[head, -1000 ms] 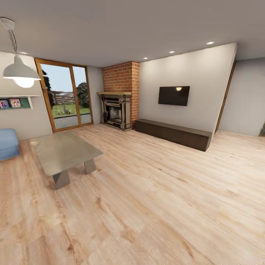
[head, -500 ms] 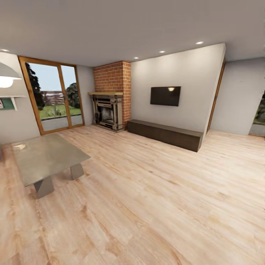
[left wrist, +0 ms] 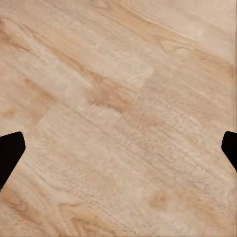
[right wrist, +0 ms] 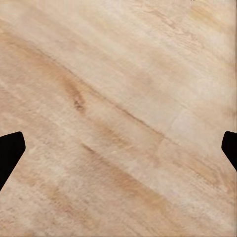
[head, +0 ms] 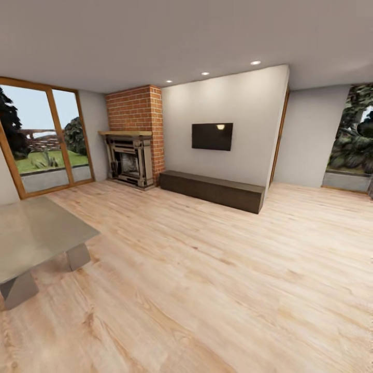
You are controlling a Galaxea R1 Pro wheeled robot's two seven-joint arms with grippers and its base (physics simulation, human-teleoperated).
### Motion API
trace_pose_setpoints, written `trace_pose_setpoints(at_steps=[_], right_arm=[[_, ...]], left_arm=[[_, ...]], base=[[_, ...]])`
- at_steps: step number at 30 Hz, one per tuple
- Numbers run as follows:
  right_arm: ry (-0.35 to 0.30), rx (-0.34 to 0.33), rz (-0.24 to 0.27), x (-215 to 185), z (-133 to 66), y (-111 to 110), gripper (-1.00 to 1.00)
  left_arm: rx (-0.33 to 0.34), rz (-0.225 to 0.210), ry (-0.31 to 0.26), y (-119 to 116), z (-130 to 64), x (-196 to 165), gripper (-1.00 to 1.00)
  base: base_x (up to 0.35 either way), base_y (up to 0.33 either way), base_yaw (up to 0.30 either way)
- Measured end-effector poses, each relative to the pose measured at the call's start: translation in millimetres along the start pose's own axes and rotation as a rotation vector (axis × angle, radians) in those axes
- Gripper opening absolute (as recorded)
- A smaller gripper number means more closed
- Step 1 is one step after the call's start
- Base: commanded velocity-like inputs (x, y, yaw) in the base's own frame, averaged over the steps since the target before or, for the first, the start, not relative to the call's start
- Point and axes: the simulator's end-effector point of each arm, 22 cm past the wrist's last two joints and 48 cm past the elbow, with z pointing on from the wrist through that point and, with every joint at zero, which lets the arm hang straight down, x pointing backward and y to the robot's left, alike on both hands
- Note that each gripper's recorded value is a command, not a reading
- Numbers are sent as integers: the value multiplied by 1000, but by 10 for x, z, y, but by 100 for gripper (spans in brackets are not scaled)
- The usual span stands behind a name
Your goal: Pick up the poster from the kitchen countertop and hang it on one of the wall nails in the kitchen.
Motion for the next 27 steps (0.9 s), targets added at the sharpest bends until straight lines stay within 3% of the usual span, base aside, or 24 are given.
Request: trace_pose_setpoints(at_steps=[15,27], right_arm=[[-9,0,1,-38,-5,-2,100],[4,-2,-2,18,1,6,100]], left_arm=[[0,0,-10,2,-5,-38,100],[-3,-2,2,14,1,12,100]], base=[[339,0,-244],[340,0,-14]])
